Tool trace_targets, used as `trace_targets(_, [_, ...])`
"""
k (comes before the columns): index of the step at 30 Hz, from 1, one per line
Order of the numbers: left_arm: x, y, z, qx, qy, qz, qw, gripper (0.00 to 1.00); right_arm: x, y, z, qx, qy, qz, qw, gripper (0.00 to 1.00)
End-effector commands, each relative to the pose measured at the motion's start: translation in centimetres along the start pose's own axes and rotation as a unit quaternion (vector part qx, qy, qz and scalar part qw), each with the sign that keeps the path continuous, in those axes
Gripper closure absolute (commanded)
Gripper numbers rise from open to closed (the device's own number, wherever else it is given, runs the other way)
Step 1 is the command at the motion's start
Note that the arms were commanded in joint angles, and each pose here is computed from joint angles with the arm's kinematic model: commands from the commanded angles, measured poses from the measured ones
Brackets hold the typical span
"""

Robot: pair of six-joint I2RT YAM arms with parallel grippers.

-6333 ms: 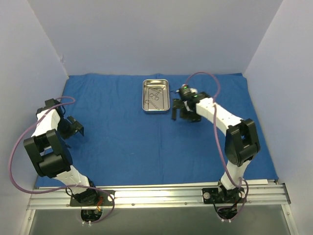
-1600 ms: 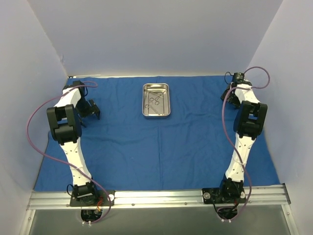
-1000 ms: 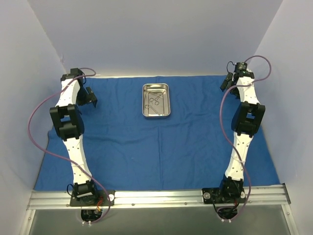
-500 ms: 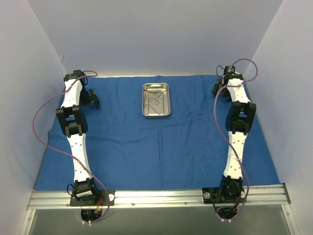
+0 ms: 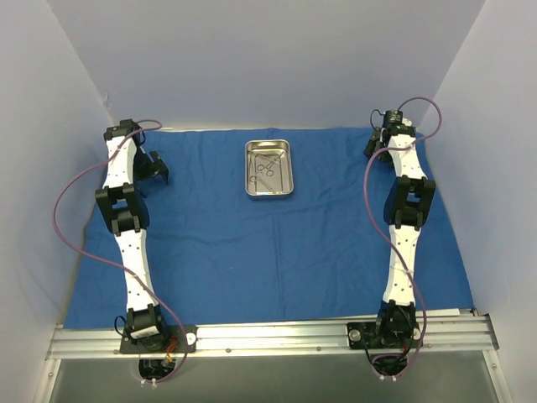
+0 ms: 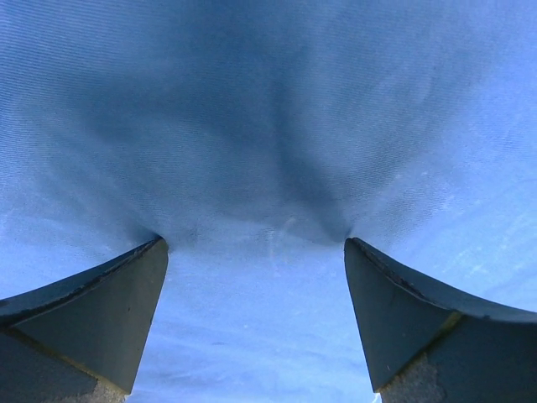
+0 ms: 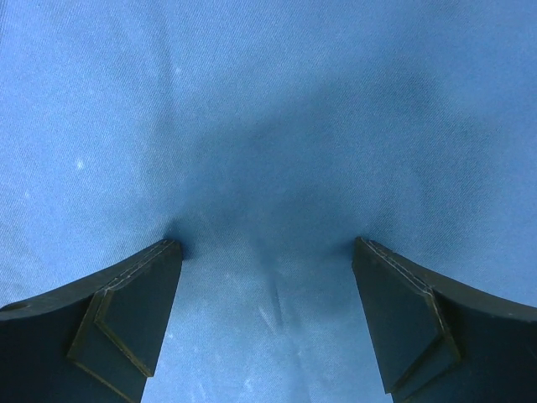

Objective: Open and lay out the surgical kit
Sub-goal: Smooth out the surgical kit at the center of the board.

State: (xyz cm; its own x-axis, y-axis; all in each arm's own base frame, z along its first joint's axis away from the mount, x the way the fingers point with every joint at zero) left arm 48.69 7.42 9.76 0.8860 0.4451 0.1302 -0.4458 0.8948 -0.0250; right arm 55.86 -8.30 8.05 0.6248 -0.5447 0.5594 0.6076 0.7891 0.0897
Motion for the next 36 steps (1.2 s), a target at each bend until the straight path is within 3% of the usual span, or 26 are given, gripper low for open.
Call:
trace_targets(1, [1.5, 0.1, -5.0, -0.043, -0.009, 0.015, 0.999, 0.03, -4.3, -1.6, -4.0, -0.038, 0.067, 0.001, 0.997, 0.14])
trace_targets(9, [2.2, -1.3, -5.7, -0.102, -0.022, 0.006, 0.995, 0.03, -7.2, -2.9, -3.1, -0.050, 0.099, -0.013, 0.994, 0.14])
trace_targets(21, [3.4, -2.0, -5.9, -0.142, -0.045, 0.019, 0.989, 0.04, -7.4, -2.9, -3.0, -0.053, 0.109, -0.020, 0.992, 0.15])
trace_targets(30, [3.8, -1.9, -4.6, -0.150, -0.058, 0.013, 0.987, 0.04, -7.4, -3.3, -2.7, -0.054, 0.109, -0.014, 0.992, 0.14])
trace_targets(36, [2.8, -0.8, -4.6, -0.137, -0.037, 0.024, 0.990, 0.04, -6.4, -2.9, -2.3, -0.051, 0.100, -0.015, 0.994, 0.14])
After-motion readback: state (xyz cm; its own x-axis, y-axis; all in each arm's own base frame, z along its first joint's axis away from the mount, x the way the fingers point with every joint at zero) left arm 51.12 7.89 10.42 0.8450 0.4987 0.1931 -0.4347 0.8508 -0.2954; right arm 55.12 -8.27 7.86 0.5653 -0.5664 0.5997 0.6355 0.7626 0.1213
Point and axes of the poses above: each gripper's point midway between its finger pads, its own z axis back along the fingers, its own y axis along the line the jaws close on, x = y × z, the point moved 8 cm from there along z, back along the fingers, and after that the axes turned 8 degrees about -z, right-handed, at the moved point
